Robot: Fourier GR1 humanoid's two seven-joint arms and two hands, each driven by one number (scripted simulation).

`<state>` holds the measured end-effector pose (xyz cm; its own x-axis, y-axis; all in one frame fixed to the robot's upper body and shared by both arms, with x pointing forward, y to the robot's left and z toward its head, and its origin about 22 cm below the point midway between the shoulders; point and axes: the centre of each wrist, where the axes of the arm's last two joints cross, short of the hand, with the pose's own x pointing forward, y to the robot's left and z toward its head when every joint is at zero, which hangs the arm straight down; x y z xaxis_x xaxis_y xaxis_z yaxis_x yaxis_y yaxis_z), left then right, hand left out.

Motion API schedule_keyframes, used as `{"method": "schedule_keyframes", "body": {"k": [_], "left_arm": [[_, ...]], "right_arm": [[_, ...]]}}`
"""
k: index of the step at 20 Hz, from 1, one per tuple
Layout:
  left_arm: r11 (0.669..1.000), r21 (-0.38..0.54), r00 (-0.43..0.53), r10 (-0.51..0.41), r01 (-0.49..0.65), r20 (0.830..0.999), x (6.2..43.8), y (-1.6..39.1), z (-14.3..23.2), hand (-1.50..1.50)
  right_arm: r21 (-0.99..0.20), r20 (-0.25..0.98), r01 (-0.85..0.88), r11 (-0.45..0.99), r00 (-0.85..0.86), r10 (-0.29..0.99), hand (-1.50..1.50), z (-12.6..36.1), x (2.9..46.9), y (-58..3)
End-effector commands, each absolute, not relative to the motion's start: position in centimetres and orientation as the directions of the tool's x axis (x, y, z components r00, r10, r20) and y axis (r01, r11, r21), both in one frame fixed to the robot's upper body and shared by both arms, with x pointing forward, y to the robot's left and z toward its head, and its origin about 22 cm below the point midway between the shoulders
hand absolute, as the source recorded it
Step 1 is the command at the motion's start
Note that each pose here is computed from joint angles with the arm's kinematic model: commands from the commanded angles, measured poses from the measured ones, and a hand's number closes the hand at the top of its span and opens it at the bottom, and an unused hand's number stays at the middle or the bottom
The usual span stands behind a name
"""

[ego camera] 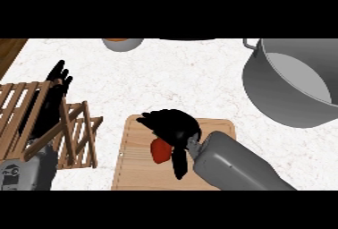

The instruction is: Pick the bell pepper from the cutting board and place it in the pot

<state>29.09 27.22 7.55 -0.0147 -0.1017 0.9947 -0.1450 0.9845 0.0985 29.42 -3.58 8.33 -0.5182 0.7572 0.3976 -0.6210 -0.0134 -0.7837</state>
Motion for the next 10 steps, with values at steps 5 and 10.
{"method": "schedule_keyframes", "body": {"k": [5, 10], "left_arm": [[0.983, 0.090, -0.027, -0.095, -0.160, 0.995, 29.6, 27.3, 9.2, 0.00], [0.982, 0.077, -0.048, -0.087, -0.174, 0.995, 29.2, 29.4, 7.4, 0.00]], "right_arm": [[-0.788, 0.388, -0.616, -0.031, -0.534, 0.752, -1.50, 5.8, 28.3, -1.4], [-0.785, 0.377, -0.619, -0.026, -0.511, 0.772, -1.50, 5.5, 30.3, -3.4]]}}
